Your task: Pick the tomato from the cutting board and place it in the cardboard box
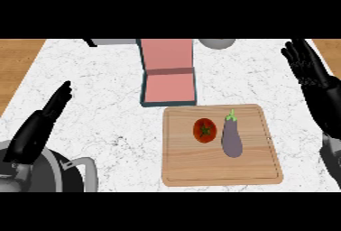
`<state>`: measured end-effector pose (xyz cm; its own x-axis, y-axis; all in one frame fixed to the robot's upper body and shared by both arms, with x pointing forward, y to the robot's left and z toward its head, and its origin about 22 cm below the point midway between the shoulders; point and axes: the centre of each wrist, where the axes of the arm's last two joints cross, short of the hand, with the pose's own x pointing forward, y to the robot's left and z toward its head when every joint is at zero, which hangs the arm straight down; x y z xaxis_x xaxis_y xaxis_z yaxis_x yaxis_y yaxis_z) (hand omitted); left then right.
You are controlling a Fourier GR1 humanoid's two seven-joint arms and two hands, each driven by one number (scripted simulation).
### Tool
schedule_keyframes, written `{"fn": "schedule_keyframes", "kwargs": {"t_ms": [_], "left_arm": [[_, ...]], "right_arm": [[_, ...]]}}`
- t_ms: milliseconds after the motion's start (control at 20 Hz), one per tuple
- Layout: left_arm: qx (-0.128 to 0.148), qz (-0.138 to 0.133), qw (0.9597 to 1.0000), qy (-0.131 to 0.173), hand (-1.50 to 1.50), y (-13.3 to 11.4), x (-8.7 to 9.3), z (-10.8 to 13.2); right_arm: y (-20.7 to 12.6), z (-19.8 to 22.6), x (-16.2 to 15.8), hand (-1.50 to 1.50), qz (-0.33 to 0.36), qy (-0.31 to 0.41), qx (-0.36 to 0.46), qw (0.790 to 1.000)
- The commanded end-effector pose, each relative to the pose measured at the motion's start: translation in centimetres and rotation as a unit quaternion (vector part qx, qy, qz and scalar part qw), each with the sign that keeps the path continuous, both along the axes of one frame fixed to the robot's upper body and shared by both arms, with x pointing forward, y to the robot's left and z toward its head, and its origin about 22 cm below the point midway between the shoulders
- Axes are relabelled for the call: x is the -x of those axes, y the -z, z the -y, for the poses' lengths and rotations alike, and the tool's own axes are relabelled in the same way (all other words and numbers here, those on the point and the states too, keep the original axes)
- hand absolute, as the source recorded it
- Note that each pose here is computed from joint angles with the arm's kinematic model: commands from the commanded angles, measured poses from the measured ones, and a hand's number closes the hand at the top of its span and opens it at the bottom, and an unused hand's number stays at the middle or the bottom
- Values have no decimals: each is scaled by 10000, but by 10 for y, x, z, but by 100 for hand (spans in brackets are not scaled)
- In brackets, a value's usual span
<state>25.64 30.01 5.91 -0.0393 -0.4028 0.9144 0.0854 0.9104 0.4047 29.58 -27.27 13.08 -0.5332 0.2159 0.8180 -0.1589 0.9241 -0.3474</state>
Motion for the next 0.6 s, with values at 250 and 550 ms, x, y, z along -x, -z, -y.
{"fn": "schedule_keyframes", "kwargs": {"t_ms": [250,550], "left_arm": [[-45,-104,9942,-1069,0,25,8,4],[236,-322,9930,-1113,0,37,16,10]], "right_arm": [[26,-91,-2,-150,1125,1228,-1541,9739],[97,-95,17,-150,424,3708,-1596,9139]]}}
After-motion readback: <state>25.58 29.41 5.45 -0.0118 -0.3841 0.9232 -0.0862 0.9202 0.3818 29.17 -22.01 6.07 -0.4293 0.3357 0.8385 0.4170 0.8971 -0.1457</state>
